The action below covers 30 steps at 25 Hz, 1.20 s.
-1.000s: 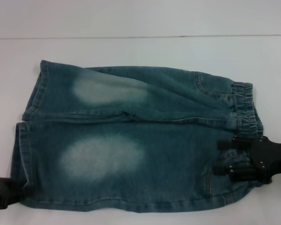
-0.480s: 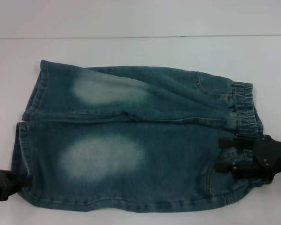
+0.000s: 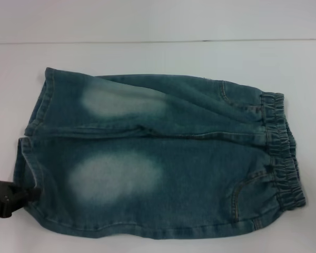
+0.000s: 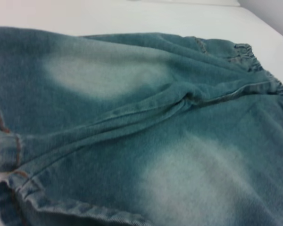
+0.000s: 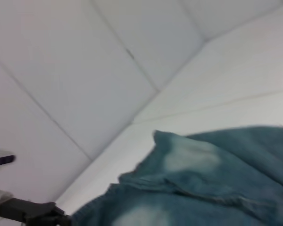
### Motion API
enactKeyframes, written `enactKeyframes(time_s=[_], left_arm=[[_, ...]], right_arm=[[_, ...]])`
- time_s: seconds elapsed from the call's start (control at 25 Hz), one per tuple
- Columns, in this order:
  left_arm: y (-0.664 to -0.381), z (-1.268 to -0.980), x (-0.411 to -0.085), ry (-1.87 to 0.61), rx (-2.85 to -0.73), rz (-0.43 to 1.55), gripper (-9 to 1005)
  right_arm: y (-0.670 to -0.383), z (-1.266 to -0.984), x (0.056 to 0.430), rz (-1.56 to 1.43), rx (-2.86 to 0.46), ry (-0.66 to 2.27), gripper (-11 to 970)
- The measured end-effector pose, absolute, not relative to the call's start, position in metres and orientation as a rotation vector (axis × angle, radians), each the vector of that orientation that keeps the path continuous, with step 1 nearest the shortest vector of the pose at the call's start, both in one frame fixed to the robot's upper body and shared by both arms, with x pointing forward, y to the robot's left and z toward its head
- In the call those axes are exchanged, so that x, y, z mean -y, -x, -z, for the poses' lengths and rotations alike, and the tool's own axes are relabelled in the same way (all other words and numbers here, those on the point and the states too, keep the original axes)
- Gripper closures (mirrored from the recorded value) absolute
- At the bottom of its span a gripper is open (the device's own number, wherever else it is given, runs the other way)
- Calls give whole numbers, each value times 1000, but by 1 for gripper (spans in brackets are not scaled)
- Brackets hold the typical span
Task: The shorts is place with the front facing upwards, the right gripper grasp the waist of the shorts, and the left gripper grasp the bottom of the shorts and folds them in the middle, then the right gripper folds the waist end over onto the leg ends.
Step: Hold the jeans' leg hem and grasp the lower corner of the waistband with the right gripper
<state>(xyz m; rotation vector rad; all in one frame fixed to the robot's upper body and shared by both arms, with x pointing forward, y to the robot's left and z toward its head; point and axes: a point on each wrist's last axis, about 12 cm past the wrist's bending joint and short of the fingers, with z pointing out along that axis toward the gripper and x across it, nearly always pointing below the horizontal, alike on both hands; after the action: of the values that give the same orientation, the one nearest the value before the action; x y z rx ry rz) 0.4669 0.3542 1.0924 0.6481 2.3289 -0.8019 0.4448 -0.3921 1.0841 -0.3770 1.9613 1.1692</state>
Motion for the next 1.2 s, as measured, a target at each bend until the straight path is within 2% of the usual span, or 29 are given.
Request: enactKeyframes(time_s=[0.24,0.52,1.2], left_arm=[[-470,-1094,-352,-662,-2315,807,946],[-472,-1094,-348,-681,-2315,811,946],[-471,-1095,-347,-678,-2292,830,946]], right_arm=[[-435,-1067,402,-1123,-2095,265,51],[-446,-1049,386,-1009,-2118,341,51],[-462,-1045,380,-985,-2171,337,50]])
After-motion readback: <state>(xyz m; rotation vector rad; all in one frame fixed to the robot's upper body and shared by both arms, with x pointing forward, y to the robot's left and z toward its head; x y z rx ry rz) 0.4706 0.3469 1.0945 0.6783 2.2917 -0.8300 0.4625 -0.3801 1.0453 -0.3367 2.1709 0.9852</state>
